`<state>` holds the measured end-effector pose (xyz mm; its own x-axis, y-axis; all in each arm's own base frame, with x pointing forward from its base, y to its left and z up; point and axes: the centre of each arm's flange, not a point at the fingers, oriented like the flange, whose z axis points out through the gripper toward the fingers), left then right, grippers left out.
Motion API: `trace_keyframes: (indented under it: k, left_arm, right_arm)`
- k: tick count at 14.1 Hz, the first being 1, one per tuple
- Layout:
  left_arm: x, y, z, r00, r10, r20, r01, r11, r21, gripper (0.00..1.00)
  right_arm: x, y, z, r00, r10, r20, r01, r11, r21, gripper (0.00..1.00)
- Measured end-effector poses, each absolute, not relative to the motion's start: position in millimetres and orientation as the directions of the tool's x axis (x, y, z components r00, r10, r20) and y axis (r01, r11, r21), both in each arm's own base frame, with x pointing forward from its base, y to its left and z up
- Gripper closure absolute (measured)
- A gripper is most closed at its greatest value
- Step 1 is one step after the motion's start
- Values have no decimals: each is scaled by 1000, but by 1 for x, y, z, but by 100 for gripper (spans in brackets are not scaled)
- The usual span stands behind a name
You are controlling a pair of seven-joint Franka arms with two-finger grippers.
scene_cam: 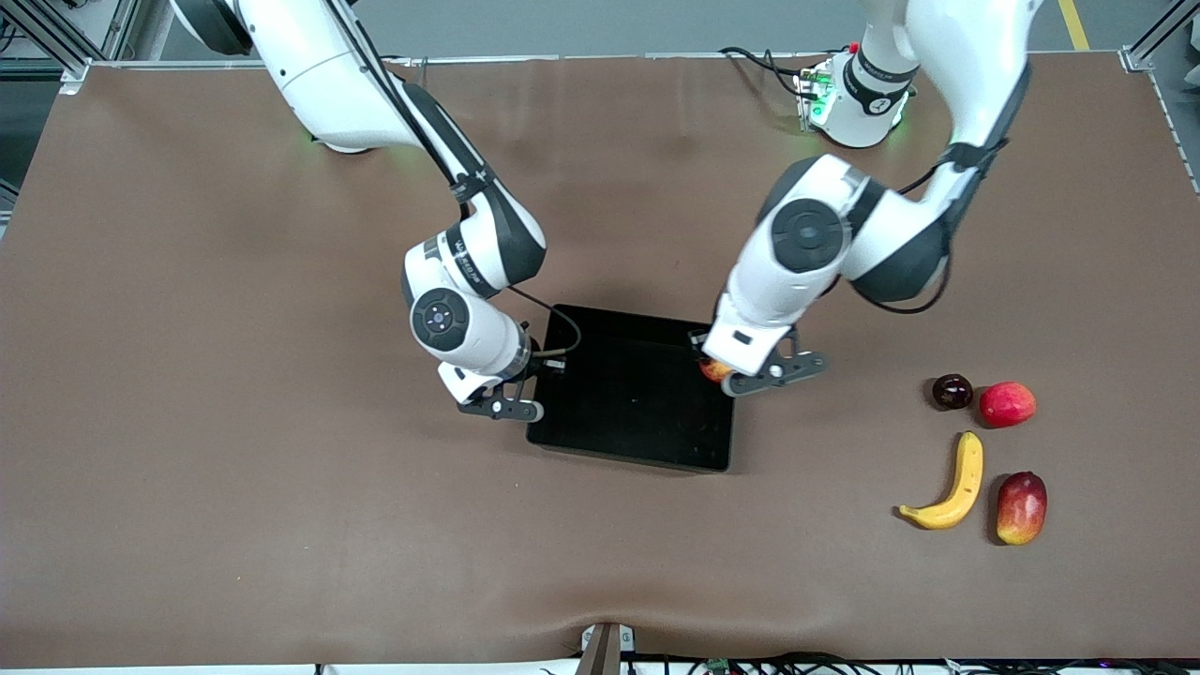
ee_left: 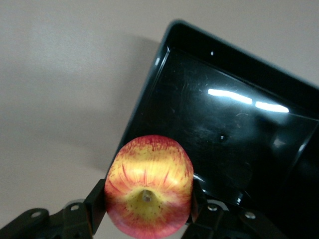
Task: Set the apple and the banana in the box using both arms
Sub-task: 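Lower the apple into the box with the left gripper while the right gripper withdraws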
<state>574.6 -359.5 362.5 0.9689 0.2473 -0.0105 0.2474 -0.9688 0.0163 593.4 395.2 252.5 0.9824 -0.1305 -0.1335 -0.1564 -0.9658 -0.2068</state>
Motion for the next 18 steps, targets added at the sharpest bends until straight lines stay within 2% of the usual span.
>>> trace_keyframes:
  k: [4, 8, 12, 17, 18]
  left_arm:
    - [574, -401, 312, 968, 249, 19, 249, -968, -25, 30]
    - [583, -403, 267, 968, 252, -4, 252, -967, -25, 30]
    - [580, -403, 239, 967, 251, -40, 250, -967, -46, 30]
    - [572, -406, 215, 967, 244, -74, 239, -969, -64, 30]
    - [571, -408, 216, 968, 242, -74, 237, -969, -62, 26]
  right_arm:
    - [616, 384, 287, 982, -141, -125, -165, -963, -212, 37]
    - [649, 333, 352, 981, -145, -132, -158, -983, -92, 0]
    - [663, 270, 443, 969, -202, -139, -211, -976, -51, 0]
    - [668, 163, 520, 945, -299, -136, -309, -949, -61, 0]
    - [663, 144, 536, 946, -292, -143, -304, -950, -65, 0]
